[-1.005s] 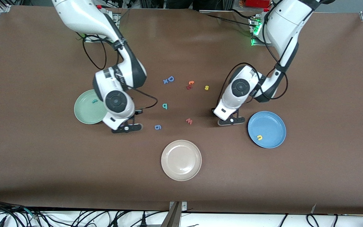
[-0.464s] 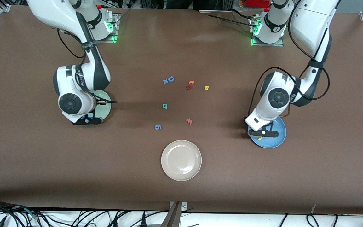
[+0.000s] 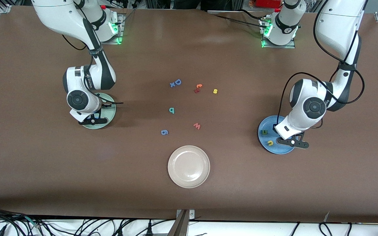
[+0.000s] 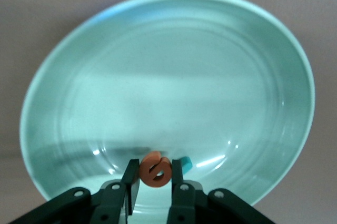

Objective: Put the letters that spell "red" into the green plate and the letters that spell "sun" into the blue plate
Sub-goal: 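Drop the green c on the blue plate while the right gripper drops the e, then move both grippers back over the remaining letters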

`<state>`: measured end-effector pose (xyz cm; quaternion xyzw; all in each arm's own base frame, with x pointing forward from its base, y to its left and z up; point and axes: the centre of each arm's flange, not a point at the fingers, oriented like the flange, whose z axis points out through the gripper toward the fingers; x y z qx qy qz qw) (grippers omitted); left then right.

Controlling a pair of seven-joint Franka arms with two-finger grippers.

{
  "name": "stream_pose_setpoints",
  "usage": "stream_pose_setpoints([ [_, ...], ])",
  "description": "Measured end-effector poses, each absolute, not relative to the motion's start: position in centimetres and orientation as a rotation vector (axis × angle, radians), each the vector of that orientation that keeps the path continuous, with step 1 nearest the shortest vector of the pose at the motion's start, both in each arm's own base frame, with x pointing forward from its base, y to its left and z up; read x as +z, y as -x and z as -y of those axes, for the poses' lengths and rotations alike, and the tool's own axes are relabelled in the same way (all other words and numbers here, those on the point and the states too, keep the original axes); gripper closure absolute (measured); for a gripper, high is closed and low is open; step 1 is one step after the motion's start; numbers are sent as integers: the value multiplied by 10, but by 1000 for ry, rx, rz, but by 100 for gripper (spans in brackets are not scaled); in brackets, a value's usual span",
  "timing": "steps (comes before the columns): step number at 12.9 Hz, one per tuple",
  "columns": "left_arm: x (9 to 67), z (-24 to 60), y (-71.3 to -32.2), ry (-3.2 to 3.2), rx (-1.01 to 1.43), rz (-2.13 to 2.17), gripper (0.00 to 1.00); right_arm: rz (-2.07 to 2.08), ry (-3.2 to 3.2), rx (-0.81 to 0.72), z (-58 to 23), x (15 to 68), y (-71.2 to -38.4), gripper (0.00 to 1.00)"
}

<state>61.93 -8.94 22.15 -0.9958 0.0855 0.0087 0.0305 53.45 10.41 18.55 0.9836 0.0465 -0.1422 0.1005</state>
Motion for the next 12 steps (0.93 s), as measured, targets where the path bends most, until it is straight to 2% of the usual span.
stream_pose_setpoints([
  [1,221,97,-618,3099,38,-239,60,-137,-2910,-414,-105,187,-536,72],
  [2,222,109,-616,3125,64,-223,49,-137,-2913,-405,-106,189,-538,66],
  [4,228,134,-613,3150,107,-179,30,-137,-2916,-402,-109,197,-544,47],
  [7,241,175,-604,3173,133,-63,0,-87,-2947,-499,-127,232,-563,15],
  [9,248,205,-593,3183,164,48,0,-29,-2996,-547,-150,261,-576,0],
  [12,256,261,-565,3186,186,107,0,72,-3091,-513,-210,273,-578,0],
])
